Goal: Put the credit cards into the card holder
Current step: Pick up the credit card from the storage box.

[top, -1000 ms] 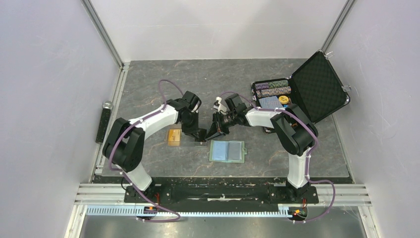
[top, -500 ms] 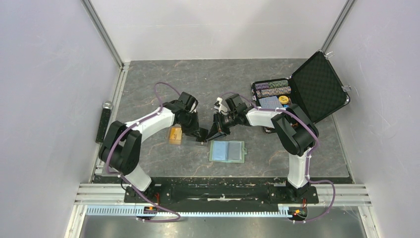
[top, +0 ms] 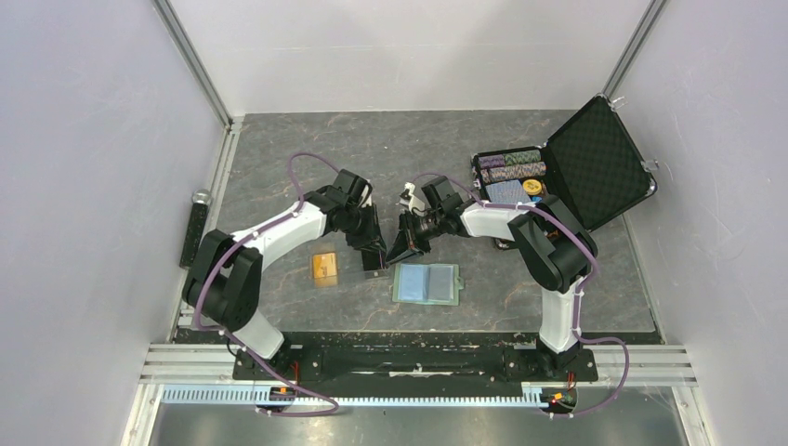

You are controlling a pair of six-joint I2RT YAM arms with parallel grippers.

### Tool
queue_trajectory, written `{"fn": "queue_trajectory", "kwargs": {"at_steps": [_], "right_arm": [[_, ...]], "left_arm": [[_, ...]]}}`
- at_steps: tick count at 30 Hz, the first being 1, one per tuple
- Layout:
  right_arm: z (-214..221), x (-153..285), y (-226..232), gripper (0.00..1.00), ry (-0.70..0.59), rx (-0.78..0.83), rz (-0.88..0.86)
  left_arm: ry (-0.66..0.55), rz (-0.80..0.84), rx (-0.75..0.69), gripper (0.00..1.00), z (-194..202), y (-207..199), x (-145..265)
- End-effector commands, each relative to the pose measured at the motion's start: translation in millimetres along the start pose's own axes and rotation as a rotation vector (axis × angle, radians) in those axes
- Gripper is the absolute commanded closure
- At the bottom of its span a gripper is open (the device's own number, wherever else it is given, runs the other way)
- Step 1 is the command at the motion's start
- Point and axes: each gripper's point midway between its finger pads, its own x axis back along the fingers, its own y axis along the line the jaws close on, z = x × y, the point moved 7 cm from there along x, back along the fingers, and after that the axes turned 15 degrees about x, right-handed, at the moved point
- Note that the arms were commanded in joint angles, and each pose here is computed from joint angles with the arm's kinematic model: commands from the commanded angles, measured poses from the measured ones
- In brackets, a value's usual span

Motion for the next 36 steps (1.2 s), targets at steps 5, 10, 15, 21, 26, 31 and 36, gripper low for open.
{"fn": "queue_trajectory", "kwargs": {"at_steps": [5, 10, 15, 21, 26, 31, 36], "right_arm": [[-3, 0, 6, 1.0, -0.013, 0.054, -0.004], [-8, 2, 10, 0.98, -0.022, 0.068, -0.008], [-23, 15, 20, 0.81, -0.08, 0.123, 0.005], [-44, 52, 34, 0.52, -0.207, 0.213, 0.049], [-50, 95, 49, 0.33, -0.327, 0.297, 0.056], [-38, 131, 59, 0.27, -0.408, 0.35, -0.003], [-23, 145, 73, 0.29, -0.442, 0.403, -0.108]], "left_arm": [[0.028, 0.01, 0.005, 0.73, -1, -2, -12], [0.026, 0.004, 0.0, 0.96, 0, 0, -12], [-0.04, 0.043, -0.025, 0.98, -5, -12, 10], [-0.154, 0.077, -0.065, 0.98, -7, -23, 54], [-0.214, 0.183, -0.081, 0.98, 0, -32, 87], [-0.227, 0.437, -0.096, 0.98, 12, -48, 104], [-0.198, 0.734, -0.097, 0.98, 22, -69, 117]]}}
